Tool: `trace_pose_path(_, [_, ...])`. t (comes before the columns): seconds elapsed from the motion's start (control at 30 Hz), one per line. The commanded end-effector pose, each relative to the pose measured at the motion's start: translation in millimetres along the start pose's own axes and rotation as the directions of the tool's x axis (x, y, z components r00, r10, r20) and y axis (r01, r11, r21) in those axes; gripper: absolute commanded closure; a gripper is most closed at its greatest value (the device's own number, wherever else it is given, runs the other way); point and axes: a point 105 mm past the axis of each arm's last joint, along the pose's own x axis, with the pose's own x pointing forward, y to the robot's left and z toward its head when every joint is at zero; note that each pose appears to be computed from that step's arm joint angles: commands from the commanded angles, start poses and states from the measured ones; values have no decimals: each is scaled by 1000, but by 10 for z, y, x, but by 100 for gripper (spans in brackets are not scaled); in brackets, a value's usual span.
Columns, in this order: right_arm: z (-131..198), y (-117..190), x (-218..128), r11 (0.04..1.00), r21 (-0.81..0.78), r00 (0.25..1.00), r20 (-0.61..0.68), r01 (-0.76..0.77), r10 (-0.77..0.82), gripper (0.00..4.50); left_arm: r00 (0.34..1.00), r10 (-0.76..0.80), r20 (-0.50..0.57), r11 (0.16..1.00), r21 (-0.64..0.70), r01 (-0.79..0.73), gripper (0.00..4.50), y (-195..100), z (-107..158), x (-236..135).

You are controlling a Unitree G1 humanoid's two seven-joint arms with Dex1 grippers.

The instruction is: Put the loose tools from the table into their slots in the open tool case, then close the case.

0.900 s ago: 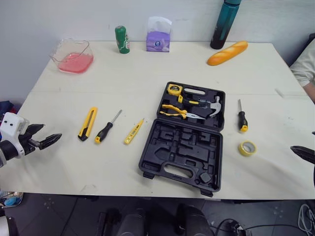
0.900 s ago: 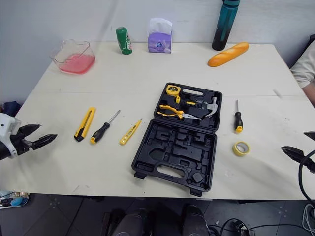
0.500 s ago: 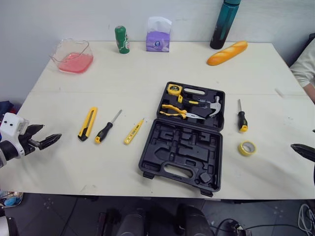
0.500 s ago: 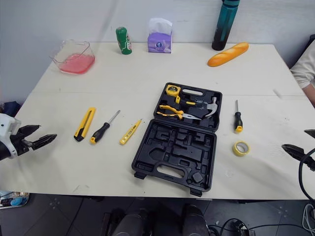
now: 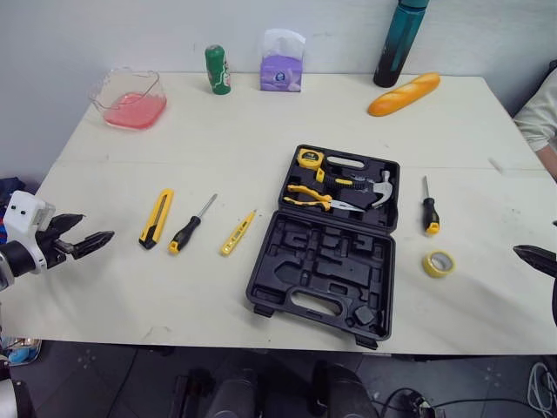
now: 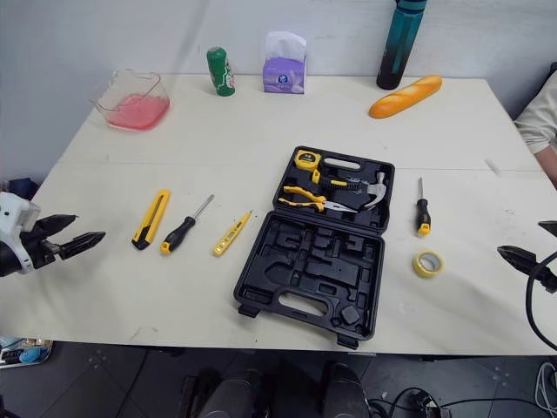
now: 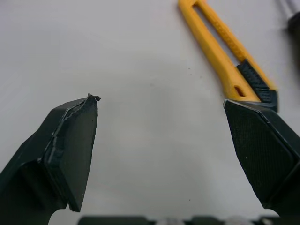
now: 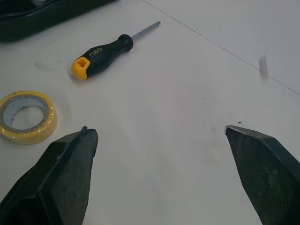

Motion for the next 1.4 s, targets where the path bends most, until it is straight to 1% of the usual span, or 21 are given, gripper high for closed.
trace_pose_path(0.03, [319,80,56,998,-49,998,57,-26,29,0,990,-132,56,989,69,128,2,-300,350,117])
trace_pose_path(0.1, [418,185,131,997,-56,996,68,-60,64,0,979,-198,57,976,101,192,2,-486,477,218])
trace_pose_path(0.17, [507,370,247,992,-48,990,74,-118,122,0,959,-278,49,953,141,269,2,-741,610,424])
trace_pose_path(0.2, [531,428,284,990,-45,988,72,-135,138,0,953,-301,46,945,152,291,2,-820,654,487])
trace_pose_path(0.33, [534,640,458,983,-46,984,34,-176,177,0,921,-389,13,905,193,380,2,-1140,778,794])
trace_pose_path(0.37, [516,703,522,981,-39,982,22,-188,189,0,909,-417,-2,889,209,408,26,-1253,811,910])
trace_pose_path(0.43, [479,797,659,980,-22,981,5,-195,195,51,907,-418,-43,877,241,416,83,-1408,858,1154])
trace_pose_path(0.47, [457,830,710,980,-19,980,-7,-197,197,71,912,-408,-51,882,236,408,119,-1452,887,1251])
trace_pose_path(0.5, [438,874,765,979,-18,979,-18,-205,204,125,916,-399,-48,888,230,399,174,-1498,933,1358])
trace_pose_path(0.57, [425,922,838,978,-15,977,-28,-210,209,227,915,-402,-42,887,229,401,267,-1568,996,1478])
trace_pose_path(0.6, [416,937,873,978,-12,978,-32,-208,208,275,913,-405,-46,884,237,404,312,-1612,1005,1549])
trace_pose_path(0.63, [404,959,903,977,-12,976,-40,-214,214,333,911,-409,-50,880,242,409,368,-1650,1004,1612])
trace_pose_path(0.67, [381,987,928,975,-16,974,-53,-223,221,386,909,-412,-55,877,245,412,415,-1688,999,1670])
trace_pose_path(0.7, [366,1008,950,973,-19,972,-62,-228,227,434,909,-414,-59,876,247,415,450,-1708,995,1711])
trace_pose_path(0.73, [342,1019,977,974,-28,972,-78,-224,221,444,910,-410,-62,876,250,412,450,-1731,988,1769])
trace_pose_path(0.9, [308,1034,1073,980,-34,977,-91,-195,191,444,897,-439,-48,862,260,435,450,-1903,1044,1955])
trace_pose_path(1.17, [313,1153,1174,975,-26,973,-77,-222,220,444,865,-497,-61,829,261,495,450,-2149,1048,2058])
trace_pose_path(1.4, [399,1280,1281,965,-45,966,-53,-257,254,444,832,-550,-67,797,255,547,450,-2377,1032,2090])
